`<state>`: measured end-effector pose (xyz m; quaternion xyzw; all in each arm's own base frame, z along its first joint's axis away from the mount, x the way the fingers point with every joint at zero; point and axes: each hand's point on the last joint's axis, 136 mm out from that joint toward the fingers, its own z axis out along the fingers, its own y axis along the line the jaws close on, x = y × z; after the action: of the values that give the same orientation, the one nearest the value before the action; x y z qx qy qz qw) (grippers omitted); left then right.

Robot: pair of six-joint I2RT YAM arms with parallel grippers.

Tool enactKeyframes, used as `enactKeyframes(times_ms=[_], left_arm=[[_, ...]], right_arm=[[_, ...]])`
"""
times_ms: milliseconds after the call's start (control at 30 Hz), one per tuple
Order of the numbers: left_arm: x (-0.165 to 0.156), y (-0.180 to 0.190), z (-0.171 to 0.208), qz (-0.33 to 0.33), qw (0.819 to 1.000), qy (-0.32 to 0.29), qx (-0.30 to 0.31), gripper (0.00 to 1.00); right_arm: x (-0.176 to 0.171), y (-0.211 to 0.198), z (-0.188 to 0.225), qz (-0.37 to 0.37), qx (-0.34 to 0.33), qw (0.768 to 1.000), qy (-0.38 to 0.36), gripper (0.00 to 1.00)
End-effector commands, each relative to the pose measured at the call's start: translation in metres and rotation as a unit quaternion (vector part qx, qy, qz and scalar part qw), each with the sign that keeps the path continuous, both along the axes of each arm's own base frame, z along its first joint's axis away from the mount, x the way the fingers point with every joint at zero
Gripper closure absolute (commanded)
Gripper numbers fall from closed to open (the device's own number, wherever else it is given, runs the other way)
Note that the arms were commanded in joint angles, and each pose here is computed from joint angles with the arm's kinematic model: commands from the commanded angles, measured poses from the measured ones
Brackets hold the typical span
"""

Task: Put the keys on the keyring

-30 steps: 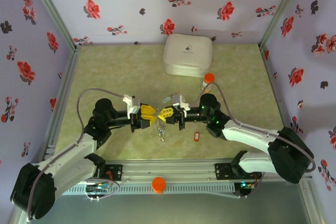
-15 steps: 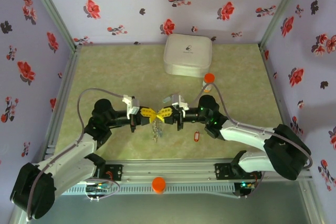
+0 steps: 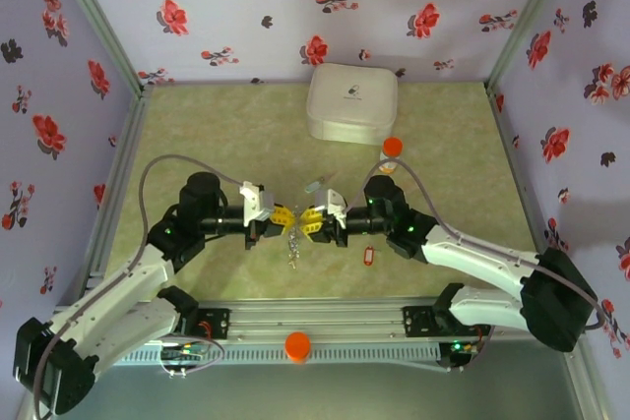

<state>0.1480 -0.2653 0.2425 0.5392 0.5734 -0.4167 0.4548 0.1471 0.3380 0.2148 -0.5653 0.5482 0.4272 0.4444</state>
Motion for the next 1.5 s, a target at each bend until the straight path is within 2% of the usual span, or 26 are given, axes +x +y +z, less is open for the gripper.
enactKeyframes(times_ms=[0, 300, 600, 667, 733, 767, 833, 933, 967, 1300, 1467], left_arm=[[-0.004, 0.002, -0.007, -0.014, 0.999, -0.024, 0.041, 1.00], [-0.005, -0.002, -0.008, -0.020, 0.997, -0.041, 0.063, 1.00], [-0.005, -0.004, -0.004, -0.023, 0.997, -0.046, 0.060, 1.00], [-0.005, -0.005, -0.003, -0.023, 0.997, -0.045, 0.057, 1.00], [-0.005, -0.005, -0.004, -0.022, 0.997, -0.044, 0.056, 1.00], [-0.004, -0.004, -0.005, -0.017, 0.997, -0.041, 0.057, 0.94], [-0.002, -0.002, -0.009, -0.005, 0.998, -0.035, 0.055, 0.73], [0.002, 0.003, -0.008, 0.020, 0.999, -0.028, 0.032, 0.62], [0.004, 0.004, -0.007, 0.026, 0.999, -0.024, 0.021, 0.61], [0.011, -0.003, -0.009, 0.035, 0.998, 0.023, -0.040, 0.67], [0.011, -0.006, -0.005, 0.028, 0.998, 0.020, -0.056, 0.74]], right_arm=[[-0.002, 0.003, 0.001, 0.007, -0.014, 1.000, -0.020, 0.78], [-0.007, 0.003, 0.011, 0.019, 0.006, 1.000, -0.023, 0.80], [-0.008, 0.007, 0.009, 0.028, 0.007, 0.999, -0.024, 0.94], [-0.009, 0.007, 0.010, 0.029, 0.011, 0.999, -0.023, 1.00], [-0.009, 0.007, 0.013, 0.029, 0.019, 0.999, -0.022, 1.00], [-0.010, 0.007, 0.014, 0.031, 0.023, 0.999, -0.020, 1.00], [-0.011, 0.005, 0.015, 0.031, 0.029, 0.999, -0.018, 1.00], [-0.007, 0.002, 0.016, 0.022, 0.041, 0.999, -0.011, 1.00], [-0.006, 0.000, 0.016, 0.019, 0.046, 0.999, -0.008, 1.00], [-0.003, 0.001, 0.028, 0.017, 0.077, 0.997, 0.001, 1.00], [-0.003, 0.003, 0.026, 0.019, 0.079, 0.997, 0.005, 1.00]])
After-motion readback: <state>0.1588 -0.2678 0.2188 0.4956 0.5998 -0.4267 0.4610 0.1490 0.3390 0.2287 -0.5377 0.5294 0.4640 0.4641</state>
